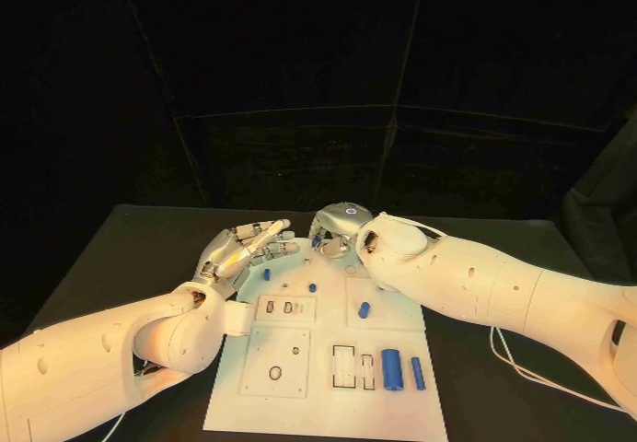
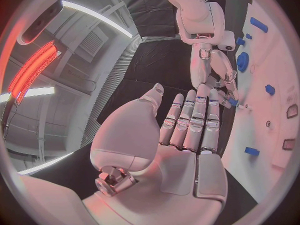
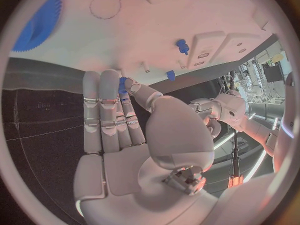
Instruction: Assemble the parts on the task board
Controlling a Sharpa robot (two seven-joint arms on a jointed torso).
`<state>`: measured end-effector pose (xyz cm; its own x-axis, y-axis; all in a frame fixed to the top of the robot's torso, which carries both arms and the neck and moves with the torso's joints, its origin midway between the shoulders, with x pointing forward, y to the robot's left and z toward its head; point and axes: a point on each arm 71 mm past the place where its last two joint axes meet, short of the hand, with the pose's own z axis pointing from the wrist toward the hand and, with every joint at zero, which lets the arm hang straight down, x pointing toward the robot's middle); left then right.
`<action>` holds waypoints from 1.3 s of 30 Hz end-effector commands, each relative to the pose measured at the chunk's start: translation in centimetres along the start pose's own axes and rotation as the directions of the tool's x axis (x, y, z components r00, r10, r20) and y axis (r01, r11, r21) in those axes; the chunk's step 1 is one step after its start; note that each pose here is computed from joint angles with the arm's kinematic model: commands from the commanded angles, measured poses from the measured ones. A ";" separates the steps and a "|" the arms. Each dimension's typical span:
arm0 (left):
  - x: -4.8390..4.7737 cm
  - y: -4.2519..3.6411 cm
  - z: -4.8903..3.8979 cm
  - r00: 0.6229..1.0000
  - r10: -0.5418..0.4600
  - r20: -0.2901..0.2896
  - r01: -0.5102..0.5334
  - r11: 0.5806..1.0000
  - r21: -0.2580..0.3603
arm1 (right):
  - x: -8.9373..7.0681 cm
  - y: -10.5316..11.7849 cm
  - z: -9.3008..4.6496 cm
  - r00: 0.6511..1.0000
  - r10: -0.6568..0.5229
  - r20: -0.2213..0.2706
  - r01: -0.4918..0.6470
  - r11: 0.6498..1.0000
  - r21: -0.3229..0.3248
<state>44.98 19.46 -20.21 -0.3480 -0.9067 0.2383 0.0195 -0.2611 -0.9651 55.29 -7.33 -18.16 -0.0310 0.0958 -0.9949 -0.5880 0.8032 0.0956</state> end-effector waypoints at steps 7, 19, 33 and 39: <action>0.17 -0.11 0.08 1.000 -0.009 -0.012 0.009 1.000 0.005 | 0.2 0.2 0.5 0.999 -0.007 -0.037 0.007 1.000 0.010; 0.11 -0.08 0.14 1.000 -0.009 -0.012 0.009 1.000 0.004 | 0.4 0.4 0.7 0.999 -0.007 -0.050 0.008 1.000 0.010; -0.15 -0.09 0.15 1.000 -0.006 -0.009 0.007 1.000 0.003 | -0.6 -0.5 -0.5 0.999 0.003 0.040 -0.003 1.000 0.014; -0.26 -0.09 0.11 1.000 -0.007 -0.009 0.007 1.000 -0.001 | -1.8 -3.3 -4.0 0.991 0.100 0.091 -0.107 0.992 0.072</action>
<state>45.18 19.77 -20.31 -0.3420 -0.9094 0.2367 0.0169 -0.2578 -0.9661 54.08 -11.78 -17.41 -0.0237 0.1298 -0.9913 -0.5614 0.8187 0.1206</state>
